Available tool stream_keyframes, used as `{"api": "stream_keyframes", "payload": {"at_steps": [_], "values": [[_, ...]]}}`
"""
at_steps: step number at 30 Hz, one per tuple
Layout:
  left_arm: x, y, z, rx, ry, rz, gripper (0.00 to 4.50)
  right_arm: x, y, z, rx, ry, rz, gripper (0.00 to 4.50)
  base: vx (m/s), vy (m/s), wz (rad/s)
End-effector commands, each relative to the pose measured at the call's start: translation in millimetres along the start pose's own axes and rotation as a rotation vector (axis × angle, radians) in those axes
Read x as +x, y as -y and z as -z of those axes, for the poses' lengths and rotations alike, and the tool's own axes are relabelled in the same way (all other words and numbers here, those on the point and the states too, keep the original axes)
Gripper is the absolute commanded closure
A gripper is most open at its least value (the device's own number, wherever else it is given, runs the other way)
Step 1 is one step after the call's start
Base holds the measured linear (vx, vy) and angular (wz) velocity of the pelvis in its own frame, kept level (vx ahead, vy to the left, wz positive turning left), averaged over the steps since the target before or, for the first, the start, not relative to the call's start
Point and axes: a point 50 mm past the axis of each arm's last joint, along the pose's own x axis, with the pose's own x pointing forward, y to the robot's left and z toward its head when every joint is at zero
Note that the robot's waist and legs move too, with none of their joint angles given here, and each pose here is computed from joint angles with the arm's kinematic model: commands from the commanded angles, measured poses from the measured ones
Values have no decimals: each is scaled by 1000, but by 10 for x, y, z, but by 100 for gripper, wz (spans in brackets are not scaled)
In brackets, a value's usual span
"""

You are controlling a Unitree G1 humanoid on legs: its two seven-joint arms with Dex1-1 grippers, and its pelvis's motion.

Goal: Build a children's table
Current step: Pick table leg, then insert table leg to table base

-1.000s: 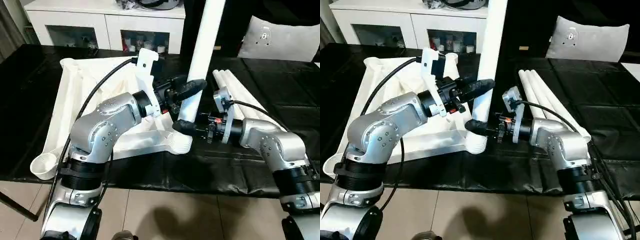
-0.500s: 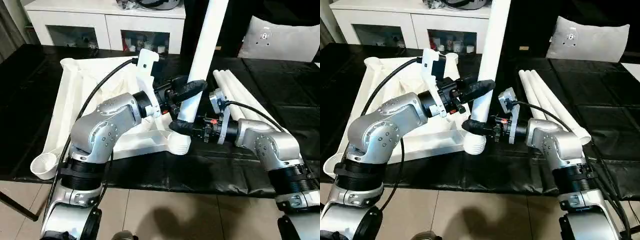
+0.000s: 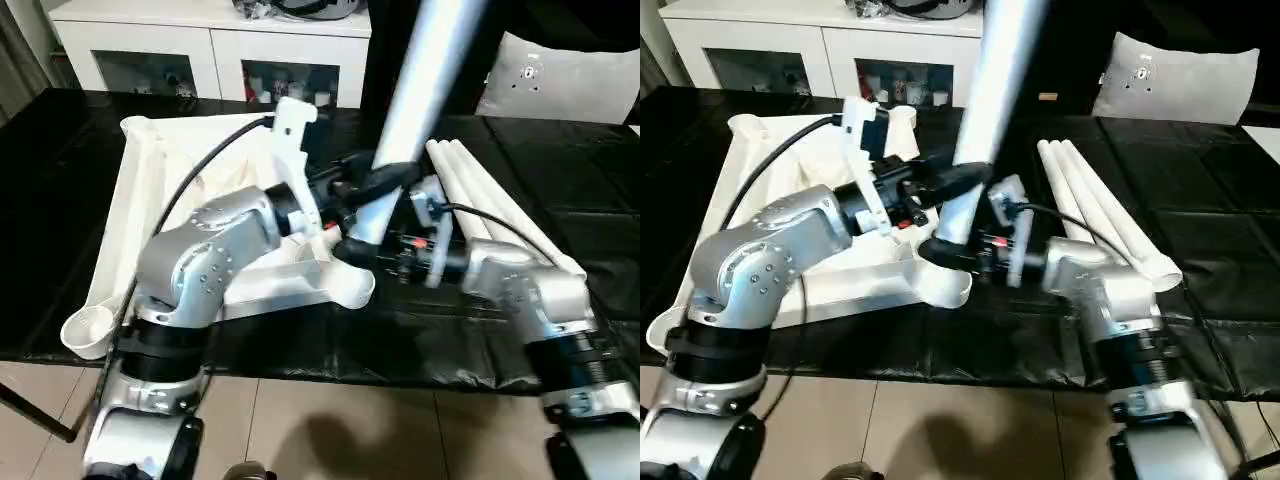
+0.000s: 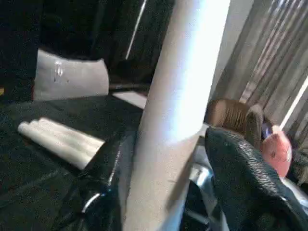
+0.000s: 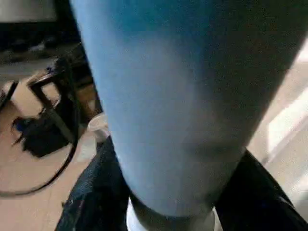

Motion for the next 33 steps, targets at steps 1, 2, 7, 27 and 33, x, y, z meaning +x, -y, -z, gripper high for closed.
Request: {"api": "stream_keyframes", "payload": {"at_steps": [1, 2, 7, 27, 33], "values": [[93, 329, -21, 1, 7, 235, 157, -95, 116, -36, 24, 40, 130, 261, 0, 0, 0], [96, 339, -16, -1, 3, 239, 132, -94, 115, -29, 22, 35, 134, 261, 0, 0, 0], [44, 209, -32, 21, 5, 169, 88, -146, 148, 9, -12, 20, 176, 263, 0, 0, 0], [-813, -570, 735, 324, -598, -80, 74, -476, 227, -7, -136, 54, 489, 263, 0, 0, 0], [-892, -649, 925, 336, -660, -22, 116, -437, 156, 36, -121, 56, 465, 263, 0, 0, 0]]}}
